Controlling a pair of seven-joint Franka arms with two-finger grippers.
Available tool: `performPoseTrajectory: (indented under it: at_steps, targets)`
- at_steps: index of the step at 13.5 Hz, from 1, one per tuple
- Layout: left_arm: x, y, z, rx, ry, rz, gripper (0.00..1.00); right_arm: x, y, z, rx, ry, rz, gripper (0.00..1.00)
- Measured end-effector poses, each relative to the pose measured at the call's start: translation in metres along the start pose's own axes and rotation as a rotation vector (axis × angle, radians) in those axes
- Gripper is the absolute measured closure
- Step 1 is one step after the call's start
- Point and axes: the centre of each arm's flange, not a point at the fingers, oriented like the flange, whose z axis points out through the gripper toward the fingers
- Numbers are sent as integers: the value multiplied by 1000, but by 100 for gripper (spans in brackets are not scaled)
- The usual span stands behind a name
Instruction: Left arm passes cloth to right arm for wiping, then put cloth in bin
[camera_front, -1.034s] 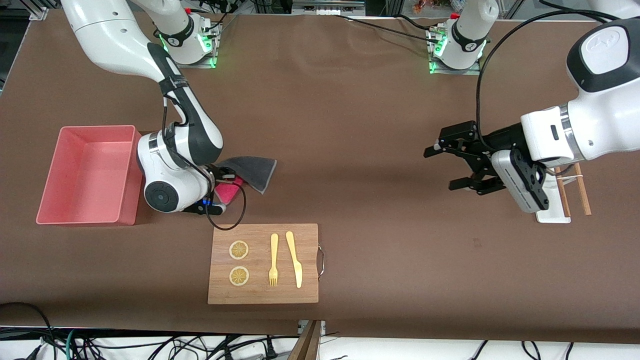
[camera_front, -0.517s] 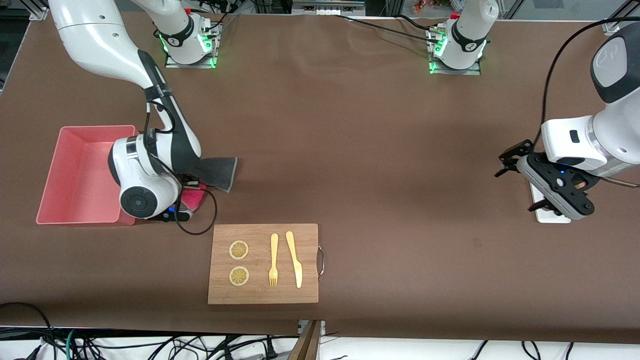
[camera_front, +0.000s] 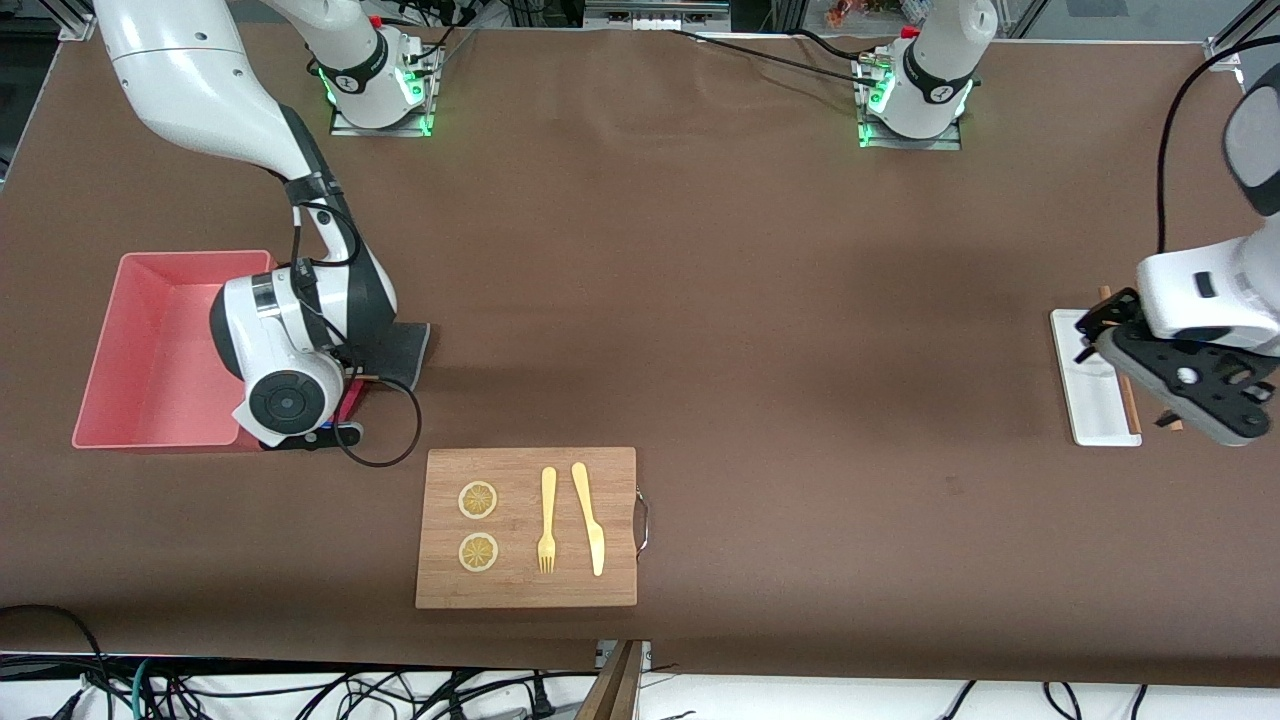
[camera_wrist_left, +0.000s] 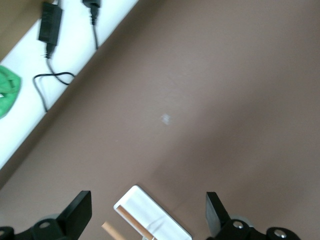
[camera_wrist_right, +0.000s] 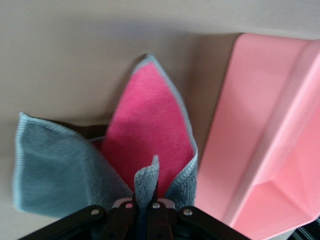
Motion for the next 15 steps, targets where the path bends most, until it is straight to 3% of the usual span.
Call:
performPoseTrajectory:
  at_steps: [3, 5, 8, 12, 15]
  targets:
    - [6, 4, -13, 13, 19, -88, 0, -5, -58, -18, 49, 80, 60, 98]
    - [9, 8, -7, 1, 7, -180, 0, -10, -100, -29, 134, 123, 132, 98]
    - [9, 9, -3, -10, -8, -229, 0, -16, -143, -46, 295, 152, 217, 98]
    - [32, 41, -3, -33, -36, -371, 0, -27, -196, -71, 444, 202, 335, 98]
    - [40, 57, -2, -62, -56, -462, 0, -39, -234, -92, 563, 185, 410, 98]
